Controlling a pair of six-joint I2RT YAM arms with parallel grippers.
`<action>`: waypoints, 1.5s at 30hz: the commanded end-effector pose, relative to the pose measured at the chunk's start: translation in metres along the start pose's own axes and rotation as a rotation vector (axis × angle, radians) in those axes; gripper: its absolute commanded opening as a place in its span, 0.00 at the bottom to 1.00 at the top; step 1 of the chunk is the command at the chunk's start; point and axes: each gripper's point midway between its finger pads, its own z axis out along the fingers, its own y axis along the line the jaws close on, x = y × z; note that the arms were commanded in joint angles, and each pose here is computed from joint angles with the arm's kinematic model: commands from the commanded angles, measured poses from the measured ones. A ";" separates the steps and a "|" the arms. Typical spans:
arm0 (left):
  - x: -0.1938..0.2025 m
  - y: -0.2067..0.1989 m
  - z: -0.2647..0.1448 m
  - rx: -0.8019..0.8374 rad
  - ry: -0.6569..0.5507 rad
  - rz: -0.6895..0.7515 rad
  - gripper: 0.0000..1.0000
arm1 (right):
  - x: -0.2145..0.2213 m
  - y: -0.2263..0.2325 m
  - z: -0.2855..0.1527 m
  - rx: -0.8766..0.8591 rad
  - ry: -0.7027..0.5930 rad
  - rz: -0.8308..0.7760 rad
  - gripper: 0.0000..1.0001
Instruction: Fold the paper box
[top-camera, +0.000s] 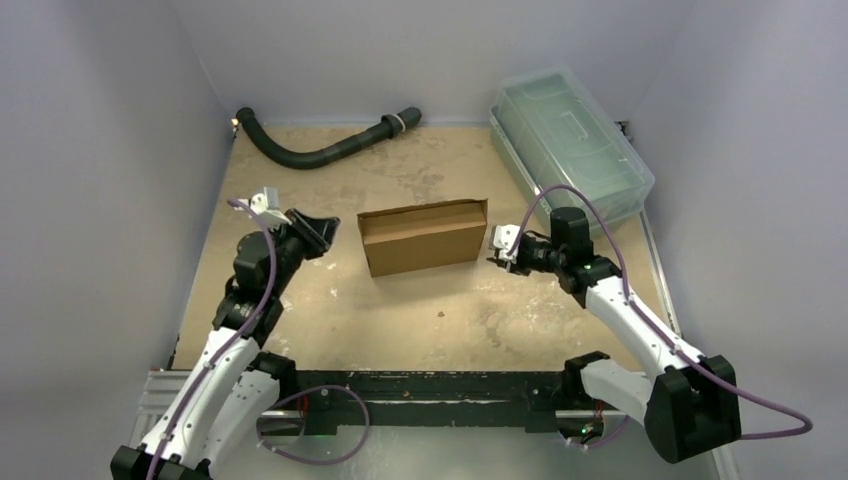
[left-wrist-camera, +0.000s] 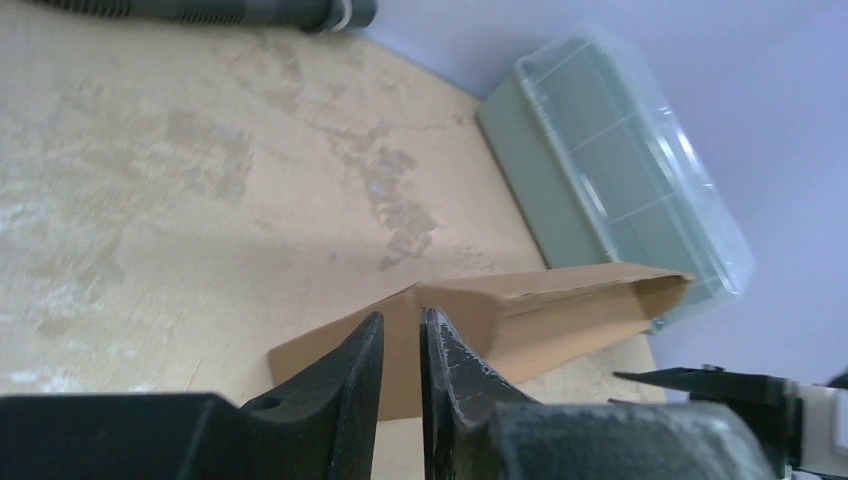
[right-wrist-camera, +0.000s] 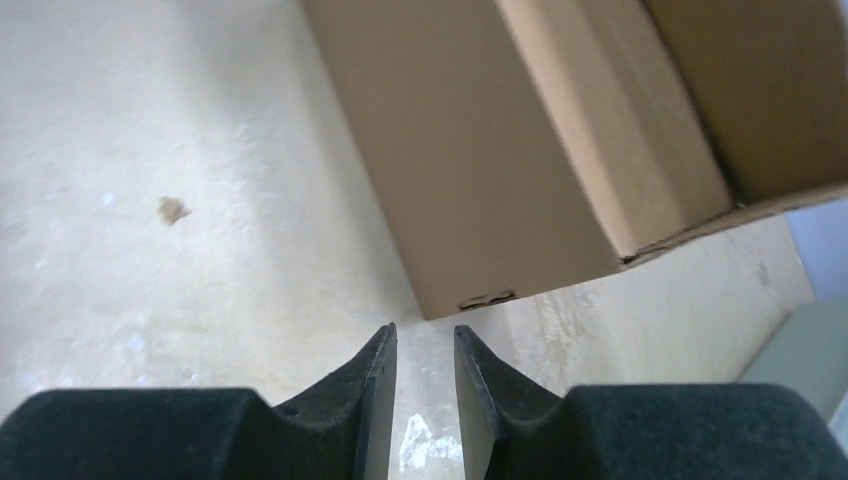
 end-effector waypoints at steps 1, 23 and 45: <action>-0.038 -0.043 -0.015 0.112 -0.027 0.116 0.21 | -0.020 0.035 -0.020 -0.206 -0.080 -0.093 0.32; -0.005 -0.081 0.024 0.320 0.188 0.035 0.21 | -0.019 0.024 -0.024 -0.173 -0.058 -0.029 0.32; 0.015 -0.058 0.023 0.242 0.249 0.064 0.12 | -0.116 -0.022 -0.059 -0.089 -0.227 0.182 0.32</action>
